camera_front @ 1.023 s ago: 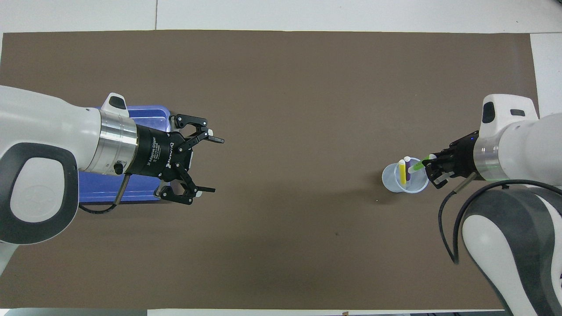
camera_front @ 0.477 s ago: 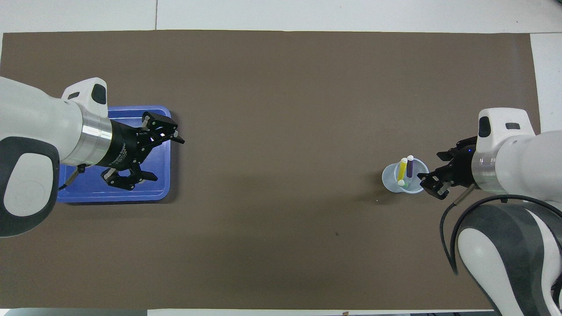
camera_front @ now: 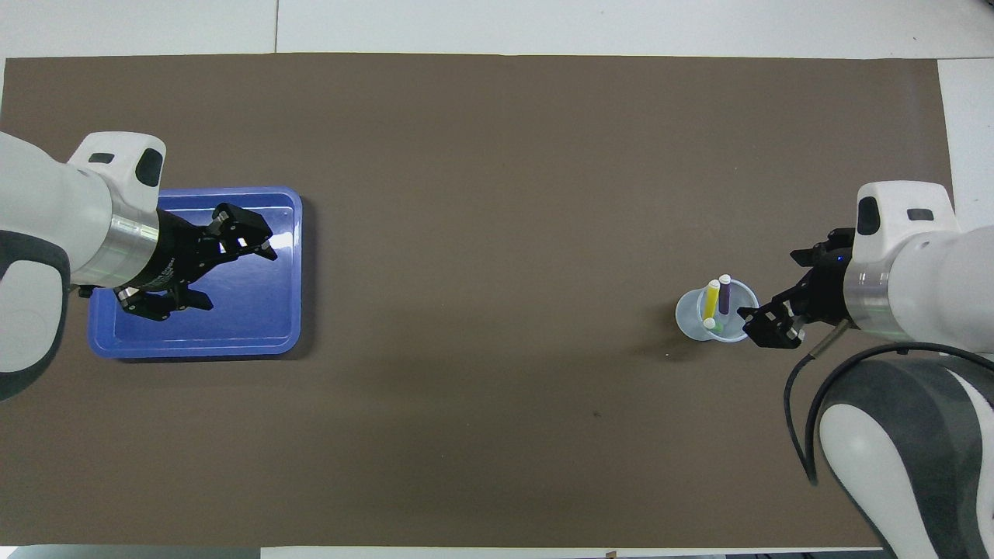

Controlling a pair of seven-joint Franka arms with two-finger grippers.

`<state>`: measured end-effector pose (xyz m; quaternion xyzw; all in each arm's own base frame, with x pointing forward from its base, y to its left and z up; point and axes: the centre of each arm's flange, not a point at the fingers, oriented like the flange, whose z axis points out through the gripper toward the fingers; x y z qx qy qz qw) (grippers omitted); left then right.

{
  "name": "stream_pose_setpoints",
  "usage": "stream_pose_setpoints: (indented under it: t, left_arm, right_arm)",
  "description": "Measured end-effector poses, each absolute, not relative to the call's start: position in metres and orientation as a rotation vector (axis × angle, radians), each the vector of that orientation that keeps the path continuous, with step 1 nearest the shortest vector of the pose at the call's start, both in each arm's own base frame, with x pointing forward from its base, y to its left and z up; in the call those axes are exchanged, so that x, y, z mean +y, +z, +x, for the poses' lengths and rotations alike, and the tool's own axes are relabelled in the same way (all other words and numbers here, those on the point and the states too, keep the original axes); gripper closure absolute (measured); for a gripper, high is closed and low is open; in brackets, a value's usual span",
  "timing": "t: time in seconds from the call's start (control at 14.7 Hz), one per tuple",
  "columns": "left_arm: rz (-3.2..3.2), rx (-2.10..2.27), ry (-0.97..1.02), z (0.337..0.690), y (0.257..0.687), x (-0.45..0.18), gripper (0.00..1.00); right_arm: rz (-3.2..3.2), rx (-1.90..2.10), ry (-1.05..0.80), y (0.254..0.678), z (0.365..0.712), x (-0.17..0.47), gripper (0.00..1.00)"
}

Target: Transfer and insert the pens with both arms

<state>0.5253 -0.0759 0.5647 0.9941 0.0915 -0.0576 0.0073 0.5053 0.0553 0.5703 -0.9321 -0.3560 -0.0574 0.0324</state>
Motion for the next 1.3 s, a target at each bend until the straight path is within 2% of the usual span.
stream_pose_setpoints:
  t: [0.27, 0.41, 0.68, 1.3]
  left_arm:
    - [3.169, -0.224, -0.24, 0.514, 0.603, -0.059, 0.0]
    - [3.159, -0.335, -0.252, 0.508, 0.608, -0.06, 0.0]
    - [3.161, -0.355, -0.217, 0.511, 0.609, -0.057, 0.0]
    - [3.149, -0.256, -0.179, 0.517, 0.622, -0.063, 0.0]
  right_arm:
    - [-2.978, -0.656, -0.087, 0.592, 0.509, 0.013, 0.0]
    - [-3.023, -0.469, -0.064, 0.593, 0.509, 0.007, 0.0]
    - [-3.09, -0.379, -0.006, 0.599, 0.512, 0.005, 0.0]
    - [-3.17, -0.093, 0.136, 0.606, 0.551, -0.013, 0.0]
